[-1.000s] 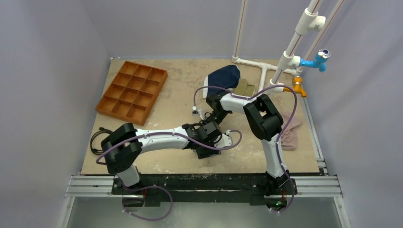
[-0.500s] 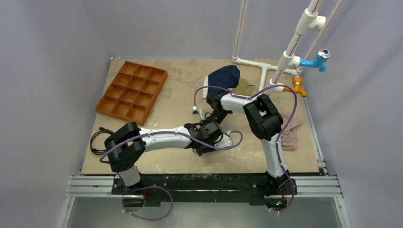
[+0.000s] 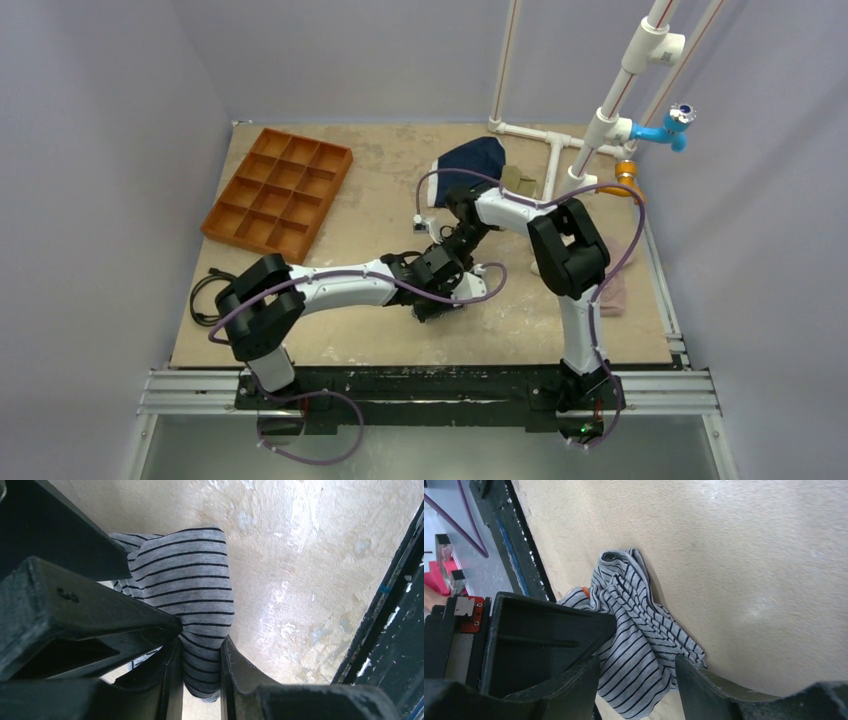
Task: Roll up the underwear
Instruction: Roll the underwear to the center of the board.
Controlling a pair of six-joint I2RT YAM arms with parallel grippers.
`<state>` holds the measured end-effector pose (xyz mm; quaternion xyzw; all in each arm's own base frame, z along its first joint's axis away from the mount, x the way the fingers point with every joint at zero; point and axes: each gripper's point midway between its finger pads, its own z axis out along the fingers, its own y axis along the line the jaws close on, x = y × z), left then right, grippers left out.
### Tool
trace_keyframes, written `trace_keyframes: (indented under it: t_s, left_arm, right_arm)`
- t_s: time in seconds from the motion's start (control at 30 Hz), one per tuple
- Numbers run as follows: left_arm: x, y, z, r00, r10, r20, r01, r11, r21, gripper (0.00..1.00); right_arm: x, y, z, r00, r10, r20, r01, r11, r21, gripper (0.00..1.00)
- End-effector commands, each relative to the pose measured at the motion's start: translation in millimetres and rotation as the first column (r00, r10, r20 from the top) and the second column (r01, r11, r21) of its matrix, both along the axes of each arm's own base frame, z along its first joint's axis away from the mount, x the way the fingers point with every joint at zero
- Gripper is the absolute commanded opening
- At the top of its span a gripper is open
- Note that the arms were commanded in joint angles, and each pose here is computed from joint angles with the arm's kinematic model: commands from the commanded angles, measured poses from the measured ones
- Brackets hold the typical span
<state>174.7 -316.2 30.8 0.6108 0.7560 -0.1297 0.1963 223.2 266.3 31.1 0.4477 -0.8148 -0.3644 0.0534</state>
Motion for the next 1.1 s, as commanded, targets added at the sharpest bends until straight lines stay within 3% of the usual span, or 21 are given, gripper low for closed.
trace_keyframes:
  t_s: [0.0,0.17,0.5,0.77,0.9,1.07]
  left_arm:
    - [-23,8,-23,0.989,-0.033,-0.145,0.033,0.999,-0.004,0.00]
    - [-16,12,-24,0.984,-0.009,-0.175,0.005,1.000,-0.018,0.00]
    - [-15,12,-28,0.978,-0.008,-0.208,0.007,1.000,-0.003,0.00]
    - [-2,15,-24,0.950,0.061,-0.306,-0.077,0.996,-0.042,0.00]
    - [1,16,-22,0.942,0.069,-0.330,-0.092,0.994,-0.056,0.00]
    - [4,16,-18,0.943,0.067,-0.327,-0.102,0.990,-0.092,0.00]
  right_arm:
    - [58,-17,-7,0.969,0.000,0.245,0.011,0.999,-0.043,0.62]
    - [68,-20,8,0.968,-0.037,0.248,0.040,0.999,-0.006,0.69]
    - [66,-14,16,0.984,-0.074,0.160,0.065,0.996,0.061,0.72]
    - [99,-28,22,0.913,-0.159,0.375,0.172,0.985,0.000,0.82]
    - [115,-40,32,0.844,-0.212,0.493,0.255,0.967,-0.021,0.97]
    - [122,-55,47,0.769,-0.240,0.592,0.317,0.948,-0.027,0.99]
